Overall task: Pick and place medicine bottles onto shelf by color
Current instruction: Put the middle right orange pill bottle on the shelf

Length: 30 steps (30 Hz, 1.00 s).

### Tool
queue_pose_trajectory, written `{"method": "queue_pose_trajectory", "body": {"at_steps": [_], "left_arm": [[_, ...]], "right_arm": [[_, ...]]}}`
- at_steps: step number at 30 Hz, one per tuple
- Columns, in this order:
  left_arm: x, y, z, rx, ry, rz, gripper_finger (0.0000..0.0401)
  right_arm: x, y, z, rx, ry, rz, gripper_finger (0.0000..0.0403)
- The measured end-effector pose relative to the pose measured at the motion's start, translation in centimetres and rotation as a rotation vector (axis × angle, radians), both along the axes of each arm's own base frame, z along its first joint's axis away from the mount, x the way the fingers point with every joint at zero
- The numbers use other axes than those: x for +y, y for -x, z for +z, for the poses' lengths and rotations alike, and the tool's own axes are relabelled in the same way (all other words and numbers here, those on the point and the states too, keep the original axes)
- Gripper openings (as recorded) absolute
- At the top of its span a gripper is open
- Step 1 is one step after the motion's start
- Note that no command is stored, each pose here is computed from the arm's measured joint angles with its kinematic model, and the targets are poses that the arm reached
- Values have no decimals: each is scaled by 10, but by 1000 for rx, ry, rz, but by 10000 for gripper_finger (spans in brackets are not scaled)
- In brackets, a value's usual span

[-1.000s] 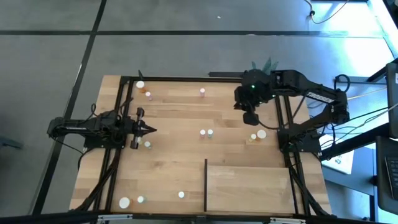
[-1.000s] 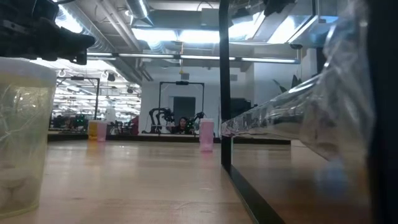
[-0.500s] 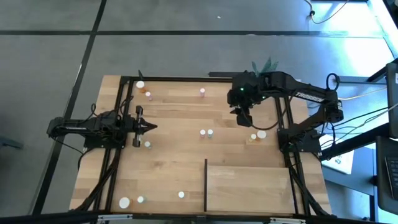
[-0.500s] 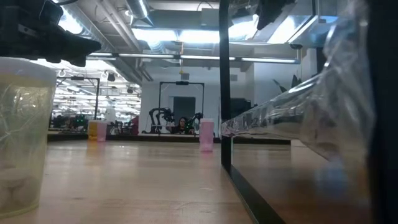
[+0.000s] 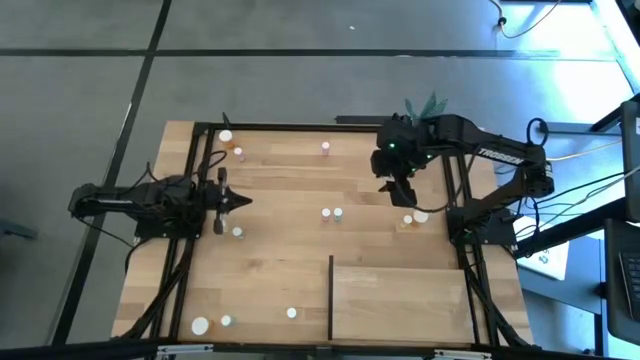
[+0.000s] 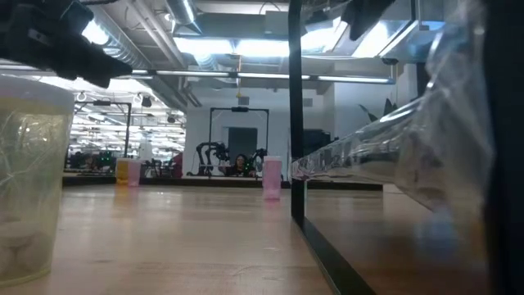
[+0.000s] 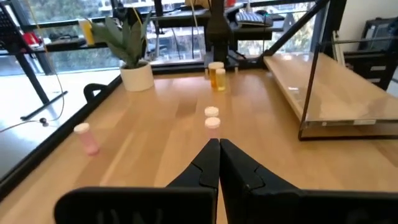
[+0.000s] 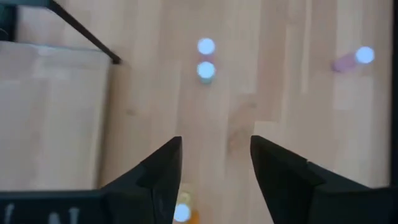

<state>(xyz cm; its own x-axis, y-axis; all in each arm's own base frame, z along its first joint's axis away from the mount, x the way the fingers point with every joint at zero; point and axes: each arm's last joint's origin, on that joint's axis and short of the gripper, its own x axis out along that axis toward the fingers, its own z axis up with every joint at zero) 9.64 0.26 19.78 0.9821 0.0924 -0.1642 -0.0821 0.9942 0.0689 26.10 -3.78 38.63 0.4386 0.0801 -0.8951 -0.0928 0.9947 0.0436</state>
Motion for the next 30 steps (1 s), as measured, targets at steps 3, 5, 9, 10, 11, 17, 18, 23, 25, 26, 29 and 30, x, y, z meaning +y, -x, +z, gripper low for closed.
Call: {"method": "queue_pose_trajectory", "body": {"at_steps": [3, 5, 9, 10, 11, 17, 18, 23, 25, 26, 29, 30], "left_arm": [[0, -5, 10, 27, 1, 1, 0], [0, -10, 18, 46, 21, 7, 0], [1, -21, 36, 84, 38, 51, 0], [1, -24, 41, 105, 31, 55, 0], [1, -28, 46, 122, 22, 58, 0], [2, -49, 70, 223, -4, 84, 0], [2, -52, 73, 233, -6, 84, 0], [2, -68, 87, 296, -9, 84, 0], [4, -76, 93, 320, -12, 92, 0], [6, -79, 95, 341, -25, 96, 0], [12, -89, 98, 409, -50, 116, 0], [14, -93, 98, 424, -50, 125, 0]], "right_arm": [[1, 7, -6, 17, -13, -17, 190], [2, 14, -16, 38, -25, -37, 190], [4, 22, -40, 53, -53, -101, 190], [4, 24, -44, 55, -52, -118, 190], [3, 25, -48, 57, -34, -142, 190], [2, 31, -67, 142, 18, -209, 190], [2, 32, -68, 147, 17, -208, 190], [7, 37, -70, 185, 1, -231, 190], [12, 43, -68, 184, -2, -222, 190], [14, 45, -67, 175, -5, -218, 190], [20, 54, -66, 128, -14, -231, 190], [23, 56, -66, 110, -18, -236, 190]]}}
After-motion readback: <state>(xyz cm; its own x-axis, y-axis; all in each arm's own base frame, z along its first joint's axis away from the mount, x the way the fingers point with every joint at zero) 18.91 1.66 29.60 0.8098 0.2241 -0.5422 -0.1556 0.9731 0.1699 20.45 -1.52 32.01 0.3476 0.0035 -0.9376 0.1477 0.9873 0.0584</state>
